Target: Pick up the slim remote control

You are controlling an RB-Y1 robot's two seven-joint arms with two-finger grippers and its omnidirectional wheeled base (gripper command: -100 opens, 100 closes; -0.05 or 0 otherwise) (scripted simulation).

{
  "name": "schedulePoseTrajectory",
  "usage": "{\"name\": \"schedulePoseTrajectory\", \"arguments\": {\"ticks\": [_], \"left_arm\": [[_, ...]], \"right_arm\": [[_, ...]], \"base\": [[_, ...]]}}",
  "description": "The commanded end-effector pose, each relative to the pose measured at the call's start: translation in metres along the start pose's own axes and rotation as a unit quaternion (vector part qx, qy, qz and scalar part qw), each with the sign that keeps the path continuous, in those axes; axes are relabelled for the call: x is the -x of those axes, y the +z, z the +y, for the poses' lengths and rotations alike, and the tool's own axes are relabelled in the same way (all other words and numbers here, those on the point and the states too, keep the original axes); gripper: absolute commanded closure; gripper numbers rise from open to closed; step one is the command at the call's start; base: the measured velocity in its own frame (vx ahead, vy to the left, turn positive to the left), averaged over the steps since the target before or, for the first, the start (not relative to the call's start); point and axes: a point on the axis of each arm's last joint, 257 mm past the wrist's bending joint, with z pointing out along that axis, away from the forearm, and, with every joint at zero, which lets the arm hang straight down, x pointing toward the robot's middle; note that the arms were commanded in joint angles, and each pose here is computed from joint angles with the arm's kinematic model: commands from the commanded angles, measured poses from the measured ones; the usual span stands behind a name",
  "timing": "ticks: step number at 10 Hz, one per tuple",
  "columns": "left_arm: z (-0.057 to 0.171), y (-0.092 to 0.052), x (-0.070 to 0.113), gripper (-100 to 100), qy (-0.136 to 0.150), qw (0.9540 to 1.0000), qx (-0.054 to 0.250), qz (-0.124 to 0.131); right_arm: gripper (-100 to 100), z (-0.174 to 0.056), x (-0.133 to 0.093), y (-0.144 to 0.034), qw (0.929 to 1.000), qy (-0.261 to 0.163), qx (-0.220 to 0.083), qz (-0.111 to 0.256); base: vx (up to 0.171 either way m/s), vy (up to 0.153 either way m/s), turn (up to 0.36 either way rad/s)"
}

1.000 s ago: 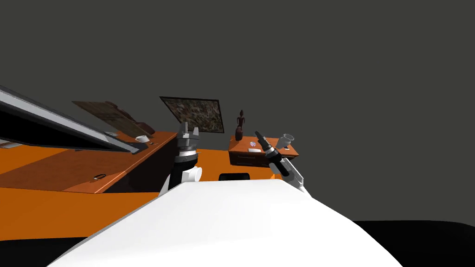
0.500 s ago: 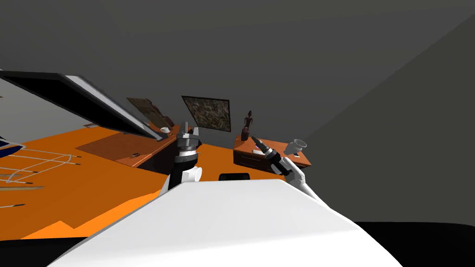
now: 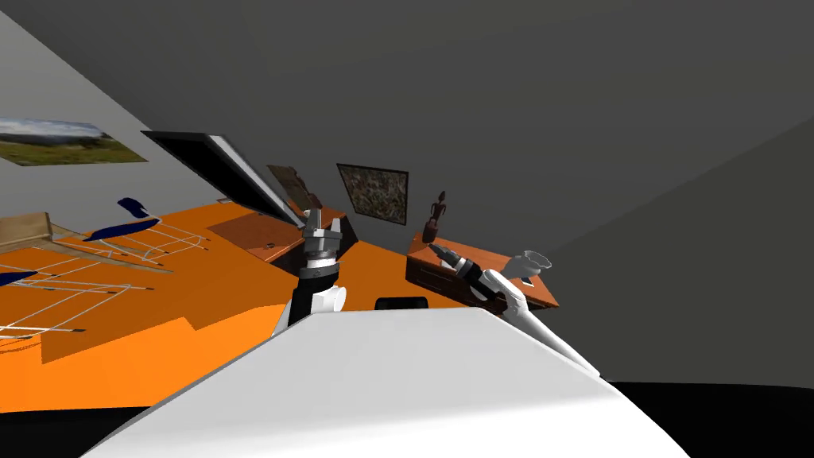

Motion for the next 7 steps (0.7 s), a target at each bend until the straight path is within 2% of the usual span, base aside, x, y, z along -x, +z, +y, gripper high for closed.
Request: {"name": "schedulePoseTrajectory", "arguments": {"ticks": [1,2,3,4,5,6,7], "left_arm": [[0.000,0.000,0.000,0,0.000,1.0000,0.000,0.000],[0.000,0.000,0.000,0,0.000,1.0000,0.000,0.000],[0.000,0.000,0.000,0,0.000,1.0000,0.000,0.000],[0.000,0.000,0.000,0,0.000,1.0000,0.000,0.000],[0.000,0.000,0.000,0,0.000,1.0000,0.000,0.000],[0.000,0.000,0.000,0,0.000,1.0000,0.000,0.000],[0.000,0.000,0.000,0,0.000,1.0000,0.000,0.000]], "right_arm": [[-100,-0.011,-0.009,-0.001,0.9997,-0.009,-0.011,0.020],[-100,-0.030,-0.025,-0.010,0.9980,-0.015,-0.030,0.054],[-100,-0.031,-0.027,-0.010,0.9977,-0.021,-0.031,0.057],[-100,-0.051,-0.042,-0.021,0.9942,-0.026,-0.053,0.090],[-100,-0.052,-0.044,-0.021,0.9937,-0.033,-0.054,0.093],[-100,-0.074,-0.059,-0.035,0.9884,-0.037,-0.077,0.126],[-100,-0.074,-0.060,-0.035,0.9876,-0.044,-0.078,0.129]], "base": [[-0.023,-0.027,0.229],[-0.035,-0.023,0.367],[-0.029,-0.026,0.207],[-0.027,-0.028,0.356],[-0.016,-0.031,0.207],[-0.016,-0.026,0.430],[-0.015,-0.033,0.189]]}}
